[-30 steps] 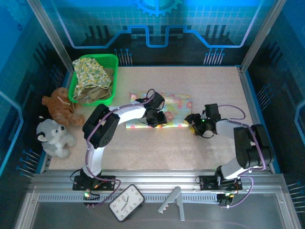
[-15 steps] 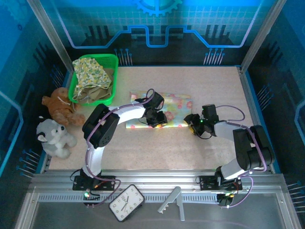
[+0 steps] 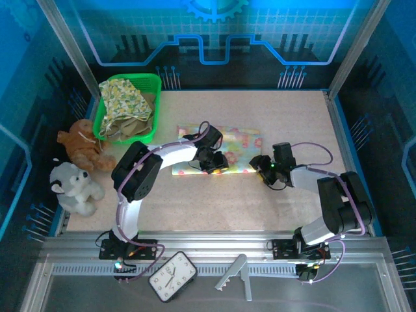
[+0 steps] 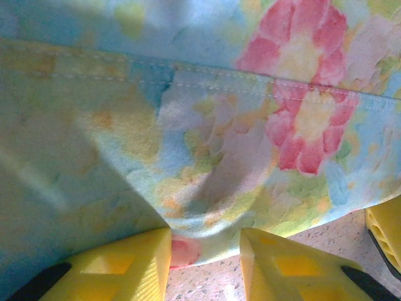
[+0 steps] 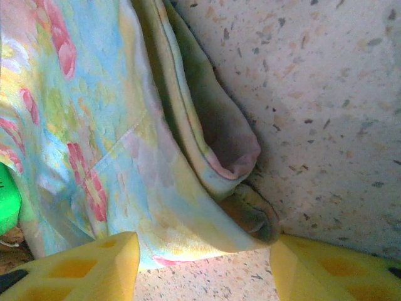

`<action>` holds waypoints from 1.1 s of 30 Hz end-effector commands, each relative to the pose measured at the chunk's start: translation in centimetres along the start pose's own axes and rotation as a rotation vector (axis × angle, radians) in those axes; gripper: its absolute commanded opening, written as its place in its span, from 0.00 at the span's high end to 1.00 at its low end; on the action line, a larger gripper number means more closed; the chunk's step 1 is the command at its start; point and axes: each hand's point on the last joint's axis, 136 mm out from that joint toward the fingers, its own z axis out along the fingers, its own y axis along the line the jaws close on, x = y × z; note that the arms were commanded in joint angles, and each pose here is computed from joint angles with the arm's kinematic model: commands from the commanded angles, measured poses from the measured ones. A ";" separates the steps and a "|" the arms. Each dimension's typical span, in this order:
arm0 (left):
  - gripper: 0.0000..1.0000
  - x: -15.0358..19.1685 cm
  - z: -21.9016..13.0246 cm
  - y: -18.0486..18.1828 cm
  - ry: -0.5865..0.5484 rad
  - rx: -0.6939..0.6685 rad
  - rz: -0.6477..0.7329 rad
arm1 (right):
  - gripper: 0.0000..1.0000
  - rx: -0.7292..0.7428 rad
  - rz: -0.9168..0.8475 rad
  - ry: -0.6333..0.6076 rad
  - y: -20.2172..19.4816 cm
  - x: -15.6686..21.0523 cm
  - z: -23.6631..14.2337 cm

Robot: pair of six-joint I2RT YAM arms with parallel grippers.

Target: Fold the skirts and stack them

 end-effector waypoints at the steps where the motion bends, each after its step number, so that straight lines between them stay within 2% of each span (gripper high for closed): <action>1: 0.63 1.1 0.6 2.4 0.041 -0.055 -0.032 | 0.41 -0.117 -0.077 -0.124 3.4 -2.2 -0.1; 6: 0.63 1.1 0.5 2.6 0.041 -0.048 -0.046 | 0.38 -0.028 -0.124 -0.195 2.5 -3.5 -2.0; 9: 0.63 1.1 0.4 2.7 0.040 -0.048 -0.047 | 0.37 -0.016 -0.137 -0.193 1.5 -4.7 -2.7; 20: 0.62 0.9 0.3 2.7 0.038 -0.049 -0.051 | 0.39 -0.053 -0.267 0.123 2.2 -4.5 0.0; 25: 0.62 1.1 0.3 2.9 0.040 -0.055 -0.054 | 0.39 0.022 -0.259 0.179 0.9 -3.6 1.4; 29: 0.62 1.0 0.3 3.0 0.042 -0.056 -0.057 | 0.39 0.048 -0.284 0.195 1.3 -3.3 1.9; 33: 0.62 1.0 0.3 3.0 0.042 -0.054 -0.057 | 0.44 -0.036 -0.293 0.245 2.7 -2.0 2.2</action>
